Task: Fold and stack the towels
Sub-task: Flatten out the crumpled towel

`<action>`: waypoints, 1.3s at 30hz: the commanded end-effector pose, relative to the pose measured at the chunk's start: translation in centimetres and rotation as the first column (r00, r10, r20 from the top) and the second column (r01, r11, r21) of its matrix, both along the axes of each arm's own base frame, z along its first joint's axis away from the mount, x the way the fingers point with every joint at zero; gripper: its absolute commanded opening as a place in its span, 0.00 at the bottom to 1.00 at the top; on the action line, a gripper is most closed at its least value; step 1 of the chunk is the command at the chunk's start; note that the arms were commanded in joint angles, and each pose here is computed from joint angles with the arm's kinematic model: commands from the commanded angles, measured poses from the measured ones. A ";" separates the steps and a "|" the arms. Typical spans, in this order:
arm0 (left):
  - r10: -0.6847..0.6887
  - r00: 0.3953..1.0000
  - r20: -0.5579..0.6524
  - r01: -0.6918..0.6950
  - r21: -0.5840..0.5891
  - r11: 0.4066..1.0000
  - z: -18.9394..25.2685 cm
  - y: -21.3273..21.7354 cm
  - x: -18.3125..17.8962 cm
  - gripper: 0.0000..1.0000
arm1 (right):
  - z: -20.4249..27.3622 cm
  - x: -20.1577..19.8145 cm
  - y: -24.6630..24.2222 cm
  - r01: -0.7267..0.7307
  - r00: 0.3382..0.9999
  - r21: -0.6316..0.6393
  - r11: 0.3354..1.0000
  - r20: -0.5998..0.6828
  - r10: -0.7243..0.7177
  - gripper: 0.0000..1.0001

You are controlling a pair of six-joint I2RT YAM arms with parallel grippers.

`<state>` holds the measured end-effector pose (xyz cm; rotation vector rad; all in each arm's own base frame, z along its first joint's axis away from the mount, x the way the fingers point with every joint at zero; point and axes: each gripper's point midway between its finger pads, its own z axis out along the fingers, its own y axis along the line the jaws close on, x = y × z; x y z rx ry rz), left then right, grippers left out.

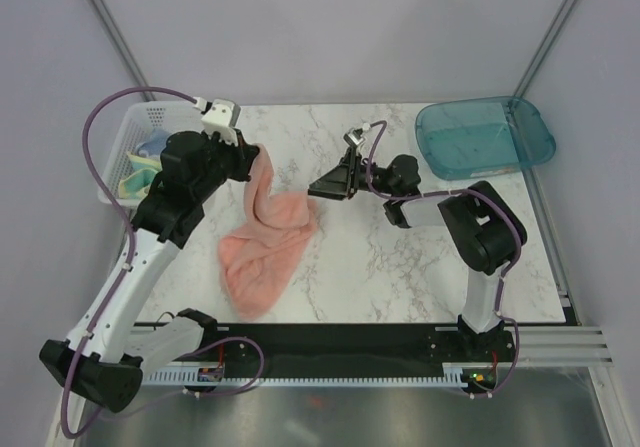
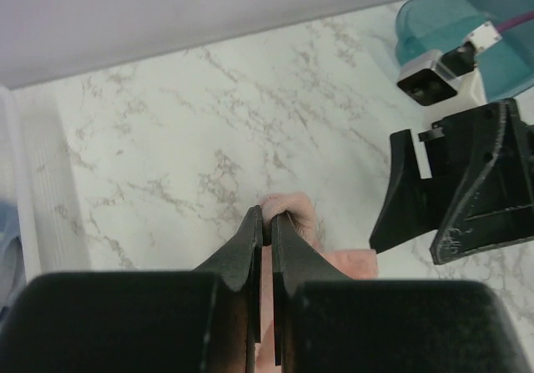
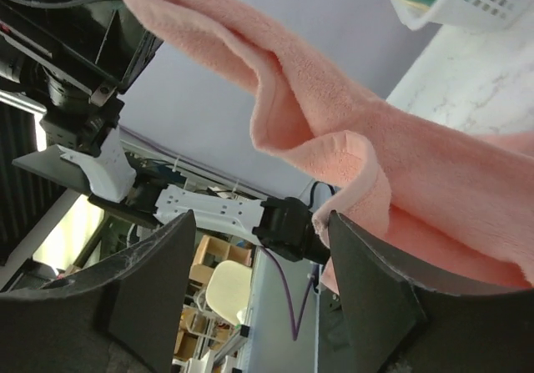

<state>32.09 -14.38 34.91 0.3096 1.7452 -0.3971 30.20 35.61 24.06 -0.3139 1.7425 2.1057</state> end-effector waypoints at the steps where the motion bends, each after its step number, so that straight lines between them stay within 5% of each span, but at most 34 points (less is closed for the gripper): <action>1: 0.081 0.996 -0.034 -0.080 0.038 0.996 -2.4 1.4 1.4 0.02 | 2.3 -3.0 -1.8 -0.016 0.932 0.135 0.991 0.360 -0.034 0.72; 3: 0.128 0.987 -0.094 -0.123 0.052 0.991 -4.8 1.8 2.4 0.02 | 0.9 -2.5 -1.6 0.024 0.935 0.093 0.995 0.350 -0.055 0.70; 6: 0.142 0.977 -0.161 -0.135 0.054 0.989 -7.5 1.8 3.1 0.02 | -5.5 -0.2 -1.1 0.137 0.958 -0.163 0.977 0.274 -0.088 0.66; 8: 0.138 0.975 -0.173 -0.133 0.045 0.990 -8.7 1.8 3.4 0.02 | -8.0 1.5 -0.5 0.224 0.913 -0.293 0.930 0.397 -0.095 0.66; 10: 0.158 0.967 -0.202 -0.152 0.047 0.987 -10.0 2.2 4.1 0.02 | -11.2 2.8 -0.5 0.257 0.933 -0.455 0.853 0.348 -0.095 0.63; 15: 0.175 0.943 -0.282 -0.164 0.062 0.985 -13.4 2.9 4.9 0.02 | -14.2 2.1 0.7 0.248 0.935 -0.602 0.759 0.355 -0.024 0.55; 20: 0.180 0.933 -0.313 -0.165 0.073 0.984 -15.2 3.2 5.2 0.02 | -15.0 -2.0 3.7 0.170 0.966 -0.594 0.786 0.257 -0.015 0.49; 28: 0.165 0.935 -0.314 -0.151 0.068 0.986 -15.3 3.2 5.0 0.02 | -13.2 -3.9 4.8 0.193 0.975 -0.468 0.862 -0.007 -0.222 0.51; 39: 0.158 0.938 -0.308 -0.147 0.057 0.987 -15.0 3.1 4.8 0.02 | -11.9 -5.2 6.9 0.178 0.974 -0.382 0.907 -0.065 -0.218 0.54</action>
